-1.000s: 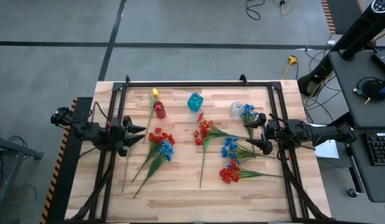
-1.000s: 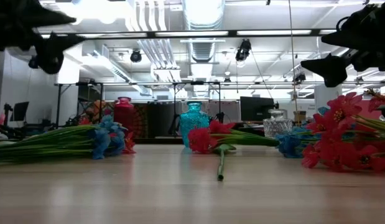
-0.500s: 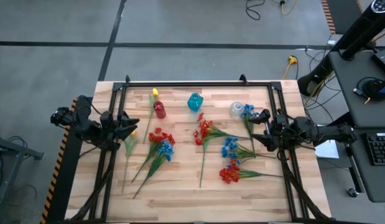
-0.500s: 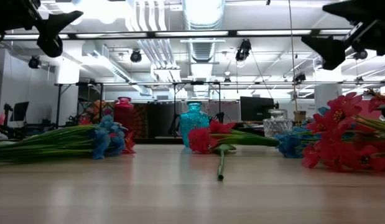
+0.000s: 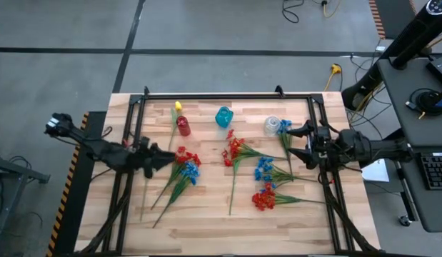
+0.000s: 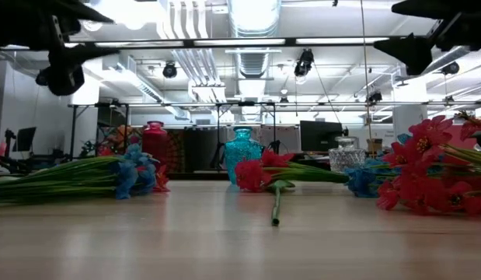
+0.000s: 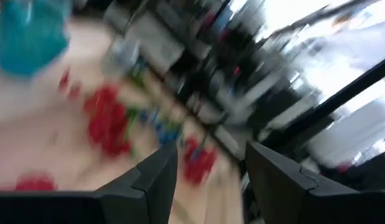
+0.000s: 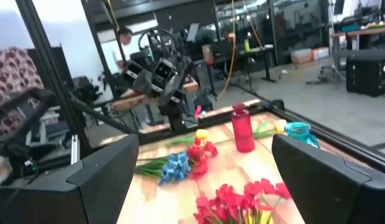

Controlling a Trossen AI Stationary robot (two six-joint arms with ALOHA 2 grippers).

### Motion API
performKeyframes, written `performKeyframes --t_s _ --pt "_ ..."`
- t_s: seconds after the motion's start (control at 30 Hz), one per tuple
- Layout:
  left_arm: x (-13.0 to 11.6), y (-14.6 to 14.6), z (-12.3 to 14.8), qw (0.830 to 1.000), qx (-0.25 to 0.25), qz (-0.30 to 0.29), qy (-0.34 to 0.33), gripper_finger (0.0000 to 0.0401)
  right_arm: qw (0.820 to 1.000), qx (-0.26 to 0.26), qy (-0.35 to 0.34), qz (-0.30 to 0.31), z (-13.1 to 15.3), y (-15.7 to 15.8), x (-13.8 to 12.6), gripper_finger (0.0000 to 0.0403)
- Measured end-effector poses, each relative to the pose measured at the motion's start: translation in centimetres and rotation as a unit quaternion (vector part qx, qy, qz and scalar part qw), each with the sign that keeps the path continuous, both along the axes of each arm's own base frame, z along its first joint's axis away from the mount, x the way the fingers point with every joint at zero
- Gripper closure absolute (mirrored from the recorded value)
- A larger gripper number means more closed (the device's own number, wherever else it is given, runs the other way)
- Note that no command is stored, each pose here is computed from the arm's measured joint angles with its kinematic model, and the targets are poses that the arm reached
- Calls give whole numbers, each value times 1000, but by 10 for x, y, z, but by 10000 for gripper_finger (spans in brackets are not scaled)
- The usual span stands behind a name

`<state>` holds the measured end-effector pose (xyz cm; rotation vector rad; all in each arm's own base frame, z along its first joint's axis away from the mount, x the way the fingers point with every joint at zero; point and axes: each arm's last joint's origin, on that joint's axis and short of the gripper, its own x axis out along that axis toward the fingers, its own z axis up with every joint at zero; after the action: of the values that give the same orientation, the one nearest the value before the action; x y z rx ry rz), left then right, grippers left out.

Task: Sort flowers into vase by color
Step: Put the bottom left blue flower into the red vase

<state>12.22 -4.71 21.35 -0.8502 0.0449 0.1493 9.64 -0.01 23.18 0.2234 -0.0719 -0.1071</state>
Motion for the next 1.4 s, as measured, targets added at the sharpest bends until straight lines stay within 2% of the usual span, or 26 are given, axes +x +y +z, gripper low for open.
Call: performKeyframes --t_s 0.07,0.17,0.27,0.4,0.5,0.77,0.93,1.03,1.2,1.4 --pt "11 -7 4 999 -13 -19 41 229 1000 5 7 0 2 0 2 41" --pt "28 -19 15 994 -6 -54 97 229 1000 13 21 1 3 0 6 41" --pt "42 -29 21 979 2 -58 193 229 999 25 38 2 1 1 10 41" --pt "53 -38 19 935 -10 -22 353 229 998 37 50 2 -2 1 14 41" --pt "65 -47 18 904 -10 -7 427 229 997 46 62 1 -4 1 17 41" --pt "108 -74 10 853 9 0 523 223 997 49 66 1 -5 1 18 41" --pt "120 -80 -8 796 34 26 604 197 996 58 65 1 -5 1 18 41" --pt "123 -80 -18 774 42 42 631 177 996 68 65 5 -5 1 18 41" --pt "127 -82 -26 772 39 42 633 153 995 71 65 15 -5 2 18 41" --pt "130 -83 -32 785 29 29 618 134 995 72 65 18 -5 2 18 41"
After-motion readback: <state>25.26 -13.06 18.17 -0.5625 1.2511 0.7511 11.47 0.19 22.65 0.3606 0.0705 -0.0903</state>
